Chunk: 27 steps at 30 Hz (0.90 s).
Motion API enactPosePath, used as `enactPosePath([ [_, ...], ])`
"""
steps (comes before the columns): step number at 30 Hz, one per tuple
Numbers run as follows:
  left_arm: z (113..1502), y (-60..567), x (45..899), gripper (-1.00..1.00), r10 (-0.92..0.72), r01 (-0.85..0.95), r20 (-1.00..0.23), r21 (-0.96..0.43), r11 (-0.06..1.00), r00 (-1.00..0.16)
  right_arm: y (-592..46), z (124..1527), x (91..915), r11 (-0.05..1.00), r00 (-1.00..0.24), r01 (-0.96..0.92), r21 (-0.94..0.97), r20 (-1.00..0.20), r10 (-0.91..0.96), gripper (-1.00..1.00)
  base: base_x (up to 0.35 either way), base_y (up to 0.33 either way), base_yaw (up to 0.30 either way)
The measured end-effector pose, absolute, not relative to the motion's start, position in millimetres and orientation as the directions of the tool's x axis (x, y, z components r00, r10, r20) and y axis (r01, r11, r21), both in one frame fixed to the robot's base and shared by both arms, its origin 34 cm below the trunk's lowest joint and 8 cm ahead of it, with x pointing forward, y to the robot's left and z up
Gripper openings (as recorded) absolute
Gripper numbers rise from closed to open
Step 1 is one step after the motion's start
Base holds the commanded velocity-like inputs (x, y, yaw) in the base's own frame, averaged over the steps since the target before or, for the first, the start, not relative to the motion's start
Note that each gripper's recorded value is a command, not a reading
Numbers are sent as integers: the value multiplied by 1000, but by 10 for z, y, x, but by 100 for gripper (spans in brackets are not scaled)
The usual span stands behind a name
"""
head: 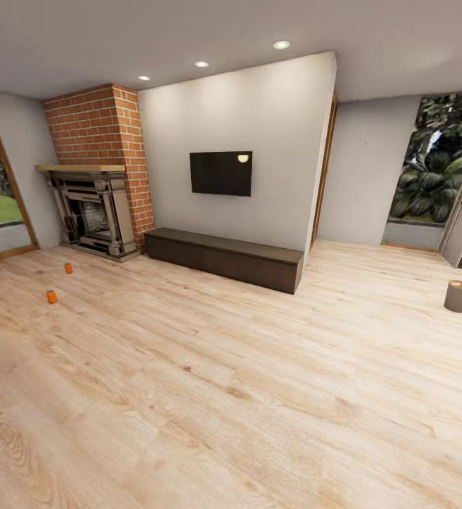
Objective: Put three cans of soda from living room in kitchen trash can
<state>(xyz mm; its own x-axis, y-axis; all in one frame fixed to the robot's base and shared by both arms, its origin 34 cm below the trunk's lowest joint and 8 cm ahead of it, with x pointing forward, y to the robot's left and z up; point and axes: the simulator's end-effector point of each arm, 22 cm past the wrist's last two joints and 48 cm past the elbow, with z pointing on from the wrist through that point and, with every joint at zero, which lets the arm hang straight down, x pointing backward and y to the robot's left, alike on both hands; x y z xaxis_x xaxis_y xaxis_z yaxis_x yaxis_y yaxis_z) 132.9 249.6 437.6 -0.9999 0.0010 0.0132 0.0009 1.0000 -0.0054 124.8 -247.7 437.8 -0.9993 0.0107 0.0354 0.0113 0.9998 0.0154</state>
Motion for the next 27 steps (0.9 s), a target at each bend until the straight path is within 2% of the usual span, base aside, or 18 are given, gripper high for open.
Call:
enactPosePath([
  [4,4376,2497,1326,100,1,1,14,-5,1000,-1000,-2481,4378,1247,1000,-999,11,15,35,11,100,24,16,0],
  [10,4380,2313,1550,100,-1,0,-50,-29,1000,-999,-2389,4379,1258,1000,-999,13,26,34,12,100,161,117,0],
  [17,4392,2241,1749,100,-2,1,-98,-38,999,-995,-2350,4378,1302,999,-1000,14,29,25,13,100,247,180,0],
  [27,4396,2207,1781,100,-1,4,-107,-42,999,-994,-2342,4377,1394,999,-1000,15,30,6,14,100,280,188,0],
])
